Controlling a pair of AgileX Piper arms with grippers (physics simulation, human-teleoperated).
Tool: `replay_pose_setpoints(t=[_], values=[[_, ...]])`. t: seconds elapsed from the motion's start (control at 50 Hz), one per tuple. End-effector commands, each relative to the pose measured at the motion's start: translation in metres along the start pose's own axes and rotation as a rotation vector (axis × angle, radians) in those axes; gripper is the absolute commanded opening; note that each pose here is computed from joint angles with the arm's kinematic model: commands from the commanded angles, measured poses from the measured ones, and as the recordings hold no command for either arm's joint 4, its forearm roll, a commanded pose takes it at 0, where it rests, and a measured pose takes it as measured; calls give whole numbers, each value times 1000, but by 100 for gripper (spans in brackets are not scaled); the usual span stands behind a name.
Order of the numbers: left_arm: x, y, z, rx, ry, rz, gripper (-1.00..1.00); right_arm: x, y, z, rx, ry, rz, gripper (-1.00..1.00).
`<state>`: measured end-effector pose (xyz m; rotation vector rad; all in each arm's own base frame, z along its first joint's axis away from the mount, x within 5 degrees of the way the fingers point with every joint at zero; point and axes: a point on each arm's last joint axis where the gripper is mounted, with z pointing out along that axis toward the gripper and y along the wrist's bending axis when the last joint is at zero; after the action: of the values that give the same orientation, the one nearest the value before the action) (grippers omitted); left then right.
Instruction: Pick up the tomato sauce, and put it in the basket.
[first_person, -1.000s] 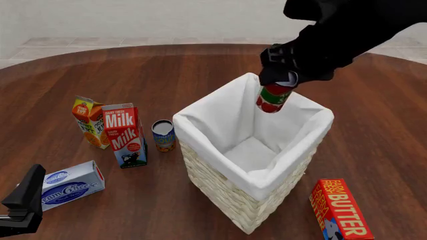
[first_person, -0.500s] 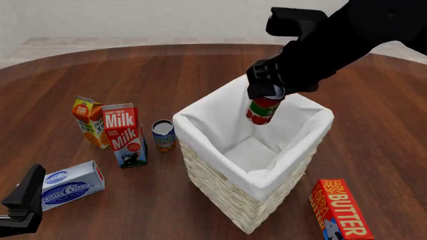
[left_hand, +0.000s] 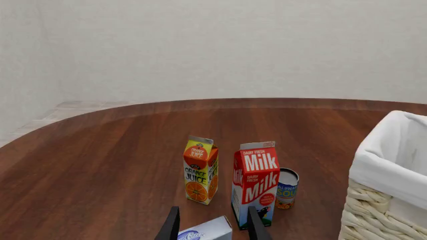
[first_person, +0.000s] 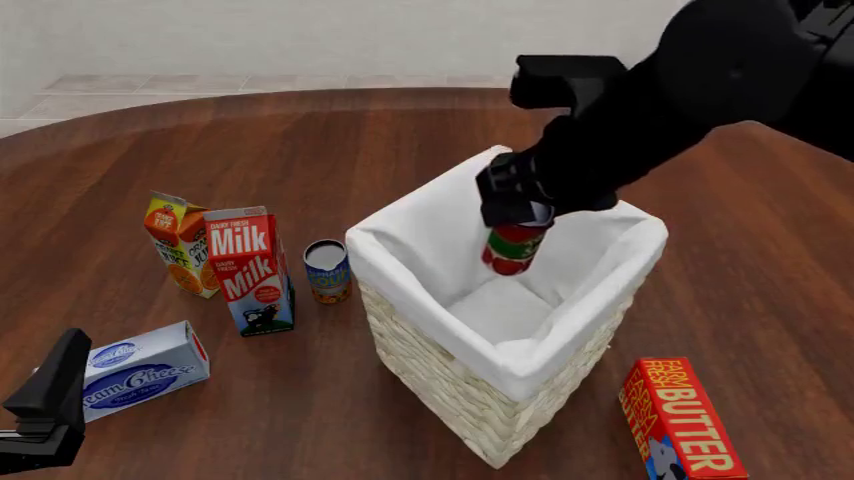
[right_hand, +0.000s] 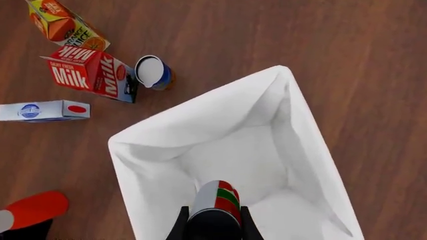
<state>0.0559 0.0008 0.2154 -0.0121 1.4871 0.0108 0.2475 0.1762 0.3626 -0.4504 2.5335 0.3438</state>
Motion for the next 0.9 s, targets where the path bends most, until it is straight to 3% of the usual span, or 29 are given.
replay_pose_setpoints(t=[0.02, 0.9], values=[[0, 0, 0, 1, -3, 3, 100, 5, 0, 7, 0, 11, 16, -100], [0, 0, 0, 1, -3, 3, 100, 20, 0, 46, 9, 59, 37, -100]])
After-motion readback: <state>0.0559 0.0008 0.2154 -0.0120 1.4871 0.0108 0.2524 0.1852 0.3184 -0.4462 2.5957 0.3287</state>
